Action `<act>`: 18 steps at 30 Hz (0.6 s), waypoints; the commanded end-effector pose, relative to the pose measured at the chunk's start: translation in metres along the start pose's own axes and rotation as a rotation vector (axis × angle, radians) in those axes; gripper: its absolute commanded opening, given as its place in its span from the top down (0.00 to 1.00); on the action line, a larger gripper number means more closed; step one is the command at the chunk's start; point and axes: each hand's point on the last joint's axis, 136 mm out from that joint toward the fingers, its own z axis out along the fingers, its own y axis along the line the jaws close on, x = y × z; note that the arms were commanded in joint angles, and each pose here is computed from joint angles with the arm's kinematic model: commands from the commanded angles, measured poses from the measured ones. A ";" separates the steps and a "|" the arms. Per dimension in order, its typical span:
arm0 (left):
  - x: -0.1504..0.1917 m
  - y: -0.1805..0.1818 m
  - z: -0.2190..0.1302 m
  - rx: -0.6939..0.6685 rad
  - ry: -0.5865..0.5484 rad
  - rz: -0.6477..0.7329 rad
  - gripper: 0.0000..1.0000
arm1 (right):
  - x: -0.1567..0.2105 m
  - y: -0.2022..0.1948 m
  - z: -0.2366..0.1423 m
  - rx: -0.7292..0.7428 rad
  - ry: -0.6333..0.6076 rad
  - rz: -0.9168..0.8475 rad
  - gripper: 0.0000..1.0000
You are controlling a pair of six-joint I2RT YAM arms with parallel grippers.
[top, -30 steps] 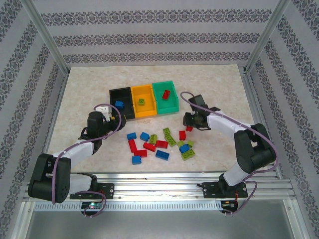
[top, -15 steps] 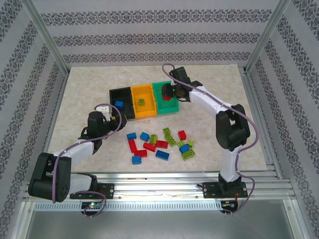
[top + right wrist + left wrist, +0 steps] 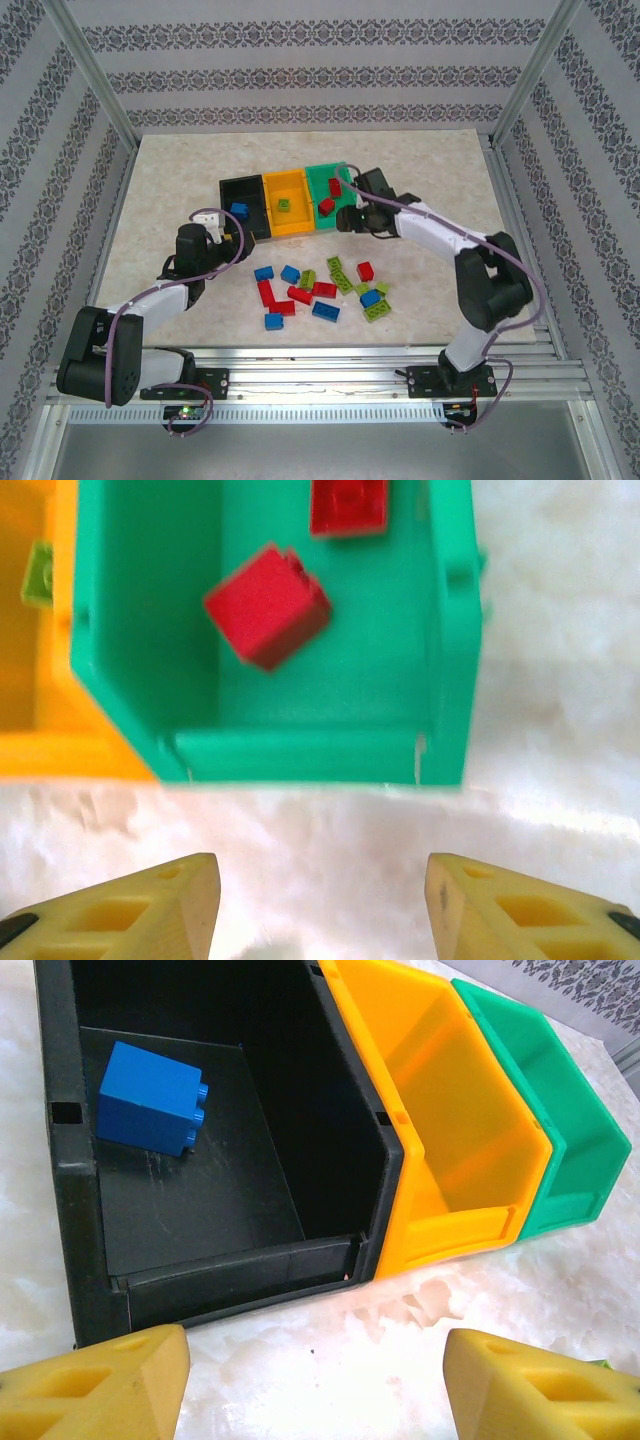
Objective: Sort the legos into containers by color
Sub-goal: Place the lego in the container, then pick up the lego from the center of the table.
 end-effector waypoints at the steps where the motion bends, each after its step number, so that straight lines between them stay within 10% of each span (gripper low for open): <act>1: -0.005 0.001 -0.001 0.012 -0.029 -0.010 0.32 | 0.027 -0.013 -0.013 0.035 0.015 -0.024 0.43; 18: -0.004 0.001 0.001 0.016 -0.025 -0.019 0.32 | 0.115 -0.026 -0.006 0.142 0.252 -0.122 0.45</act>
